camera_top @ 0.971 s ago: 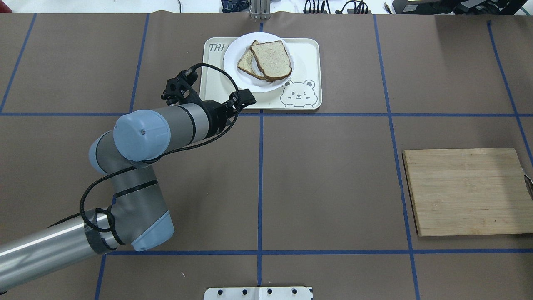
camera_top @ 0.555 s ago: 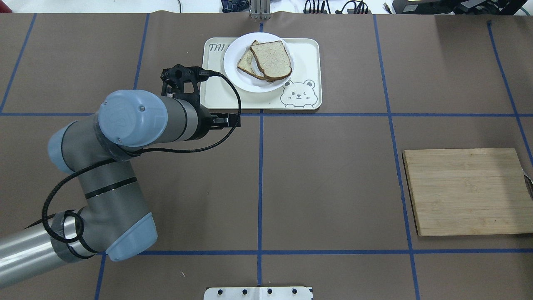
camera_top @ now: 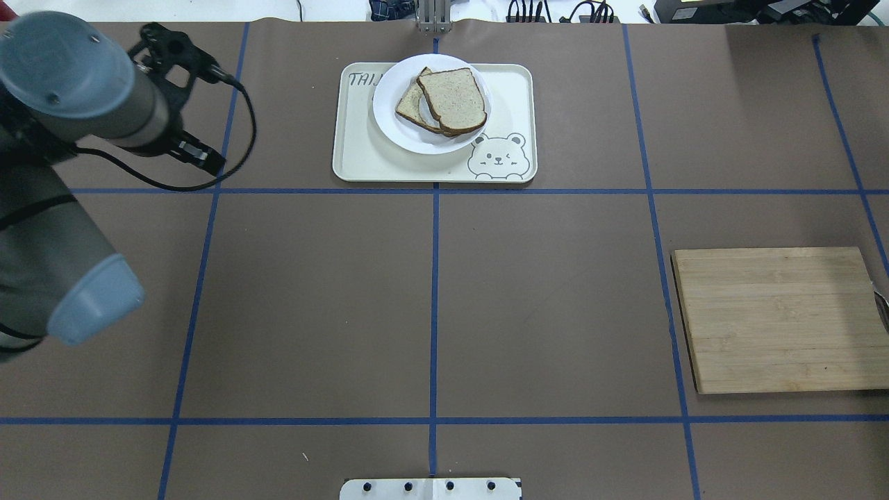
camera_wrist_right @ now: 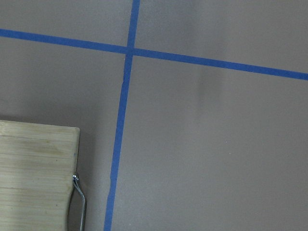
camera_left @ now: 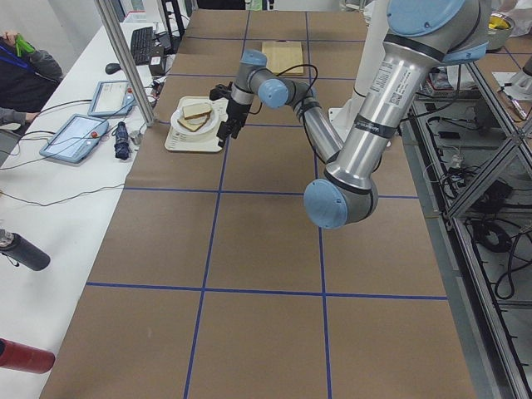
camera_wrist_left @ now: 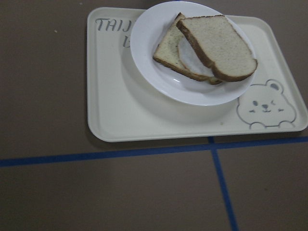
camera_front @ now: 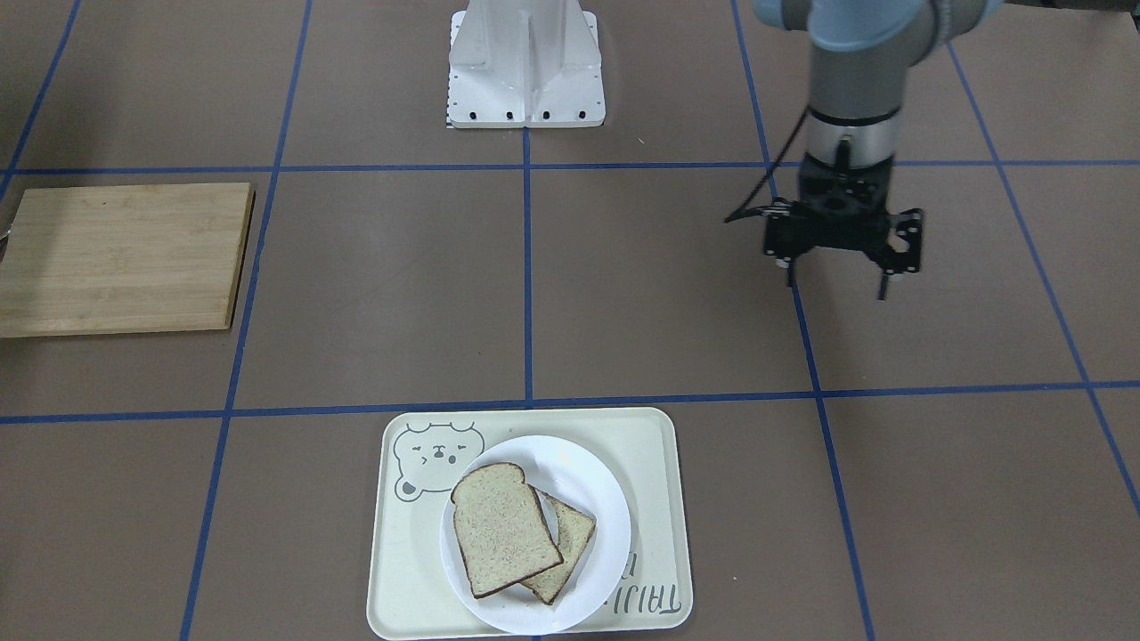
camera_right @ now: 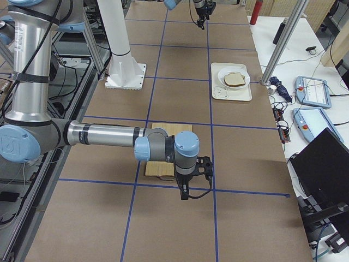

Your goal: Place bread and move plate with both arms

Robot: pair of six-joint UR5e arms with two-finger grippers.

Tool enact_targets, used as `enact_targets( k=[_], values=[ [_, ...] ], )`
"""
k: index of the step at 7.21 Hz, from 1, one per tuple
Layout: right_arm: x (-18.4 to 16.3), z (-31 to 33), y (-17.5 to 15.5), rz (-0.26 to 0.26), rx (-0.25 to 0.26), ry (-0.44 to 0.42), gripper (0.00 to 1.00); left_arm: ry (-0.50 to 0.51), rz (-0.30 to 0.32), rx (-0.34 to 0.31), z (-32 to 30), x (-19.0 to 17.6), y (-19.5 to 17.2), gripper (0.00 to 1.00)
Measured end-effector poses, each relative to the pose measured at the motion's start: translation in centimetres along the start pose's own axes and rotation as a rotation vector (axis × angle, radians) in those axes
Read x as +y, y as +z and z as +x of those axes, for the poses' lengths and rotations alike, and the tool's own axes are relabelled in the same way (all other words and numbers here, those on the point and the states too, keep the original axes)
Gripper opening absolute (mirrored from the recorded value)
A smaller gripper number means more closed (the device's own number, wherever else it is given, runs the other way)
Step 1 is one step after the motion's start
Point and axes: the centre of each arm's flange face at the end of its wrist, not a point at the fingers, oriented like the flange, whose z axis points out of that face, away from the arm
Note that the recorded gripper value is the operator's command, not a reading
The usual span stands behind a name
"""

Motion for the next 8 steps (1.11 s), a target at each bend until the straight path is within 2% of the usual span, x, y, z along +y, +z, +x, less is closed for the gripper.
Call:
enact_targets(
  k=[1,2,4,5,6,8],
  values=[
    [0.1,0.1,0.1,-0.002,0.001,0.0,1.0,0.041,-0.059,0.027,-6.8,1.9,0.9,0.98],
    [0.2,0.1,0.1,-0.003,0.0,-0.001,1.0,0.056,-0.112,0.083,-14.2,4.6,2.0,0.98],
    [0.3,0.0,0.1,-0.002,0.001,-0.006,1.0,-0.019,-0.183,0.254,-28.0,11.2,5.7,0.98],
    [0.2,0.0,0.1,-0.001,0.001,-0.007,1.0,-0.086,-0.2,0.322,-32.2,15.4,7.6,0.98],
    [0.2,0.0,0.1,-0.001,0.001,-0.008,1.0,-0.14,-0.216,0.353,-34.2,19.3,8.8,0.98],
    [0.3,0.0,0.1,-0.001,0.001,-0.008,1.0,-0.217,-0.234,0.369,-36.0,25.4,9.5,0.98]
  ],
)
